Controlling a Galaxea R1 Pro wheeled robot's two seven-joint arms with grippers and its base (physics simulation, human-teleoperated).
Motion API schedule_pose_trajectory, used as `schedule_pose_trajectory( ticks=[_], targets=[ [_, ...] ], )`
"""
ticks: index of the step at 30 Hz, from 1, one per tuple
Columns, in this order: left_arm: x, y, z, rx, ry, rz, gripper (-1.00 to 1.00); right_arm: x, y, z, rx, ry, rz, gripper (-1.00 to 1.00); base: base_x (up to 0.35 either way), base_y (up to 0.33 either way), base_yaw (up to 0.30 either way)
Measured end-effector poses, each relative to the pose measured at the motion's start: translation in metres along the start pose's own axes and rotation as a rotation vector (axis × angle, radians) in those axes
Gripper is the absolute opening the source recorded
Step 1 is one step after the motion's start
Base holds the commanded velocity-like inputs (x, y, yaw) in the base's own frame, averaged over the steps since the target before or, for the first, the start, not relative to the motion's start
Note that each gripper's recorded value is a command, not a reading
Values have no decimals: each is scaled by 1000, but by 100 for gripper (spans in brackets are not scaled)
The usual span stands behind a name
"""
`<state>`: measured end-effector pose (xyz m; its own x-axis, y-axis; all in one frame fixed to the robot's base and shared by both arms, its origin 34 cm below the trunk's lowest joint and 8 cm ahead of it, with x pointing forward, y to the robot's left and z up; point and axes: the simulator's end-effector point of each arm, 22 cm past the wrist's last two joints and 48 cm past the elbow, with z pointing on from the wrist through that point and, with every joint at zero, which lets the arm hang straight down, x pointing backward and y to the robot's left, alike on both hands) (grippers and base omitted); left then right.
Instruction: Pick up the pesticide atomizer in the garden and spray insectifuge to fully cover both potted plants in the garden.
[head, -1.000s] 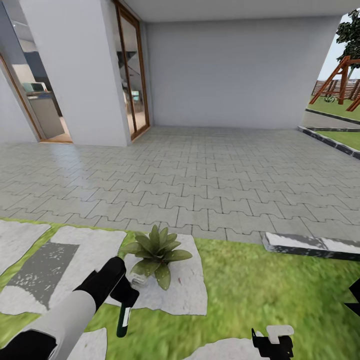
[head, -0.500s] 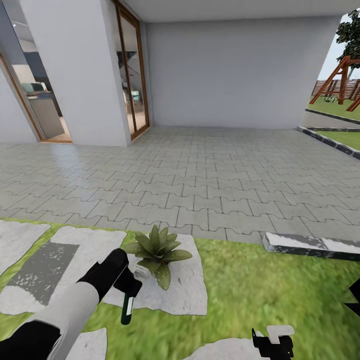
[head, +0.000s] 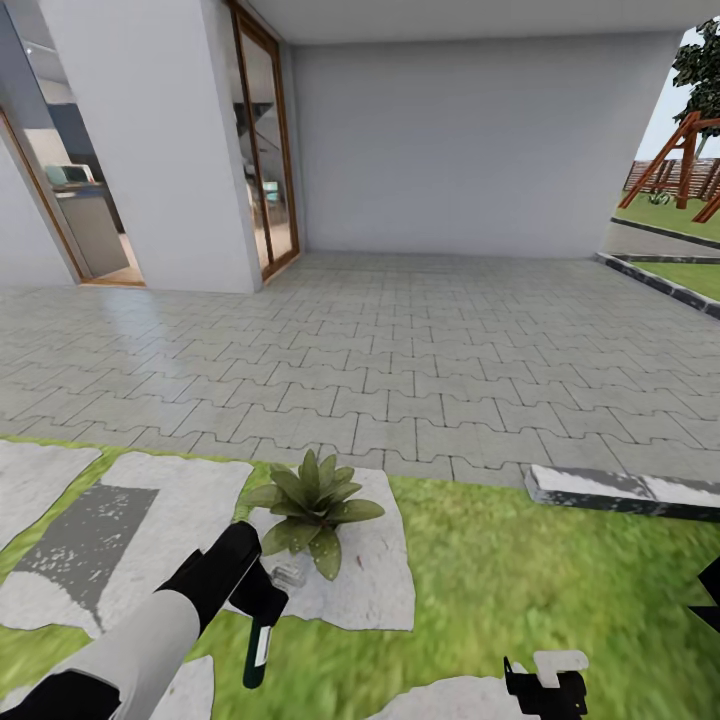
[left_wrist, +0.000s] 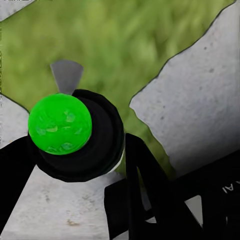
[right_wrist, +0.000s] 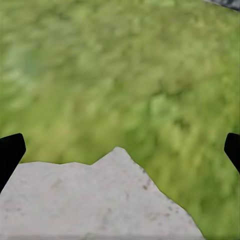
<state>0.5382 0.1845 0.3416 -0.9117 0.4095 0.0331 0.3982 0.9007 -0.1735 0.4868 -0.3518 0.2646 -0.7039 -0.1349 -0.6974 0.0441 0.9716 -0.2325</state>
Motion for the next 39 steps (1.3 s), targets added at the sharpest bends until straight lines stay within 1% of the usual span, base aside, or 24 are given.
schedule_pose_trajectory(
  ticks=[6, 11, 21, 22, 25, 27, 29, 32, 37, 39],
  targets=[
    [-5, 6, -5, -14, -10, 3, -100, 0, 0, 0, 0, 0, 0, 100, -63, 61, -21],
    [-8, 8, -7, -17, -16, 2, -100, 0, 0, 0, 0, 0, 1, 100, -145, 248, -232],
    [-8, 8, -9, -19, -18, 3, -100, -1, 0, 0, 0, -2, 1, 100, 37, 303, -258],
    [-10, 8, -10, -21, -24, 5, -100, -1, 0, 0, 0, -2, 1, 100, 134, 304, -256],
    [-24, 8, -21, -29, -65, 20, -100, -1, 0, 0, 0, -2, 1, 100, 105, 272, -234],
    [-31, 13, -28, -50, -83, 30, -100, -1, 1, 0, -1, -2, 1, 100, 78, 281, -39],
    [-35, 23, -35, -90, -84, 46, -100, -1, 0, 0, -1, -2, 1, 100, 51, 294, -11],
    [-37, 32, -39, -127, -77, 63, -100, -1, 0, 0, 0, -2, 1, 100, 12, 134, -3],
    [-33, 36, -38, -132, -68, 64, -100, -1, 0, 0, 0, -3, 0, 100, 2, 19, 0],
    [-31, 36, -38, -110, -64, 59, -100, -1, 0, 0, 0, -3, 0, 100, 0, 2, 0]
  ],
)
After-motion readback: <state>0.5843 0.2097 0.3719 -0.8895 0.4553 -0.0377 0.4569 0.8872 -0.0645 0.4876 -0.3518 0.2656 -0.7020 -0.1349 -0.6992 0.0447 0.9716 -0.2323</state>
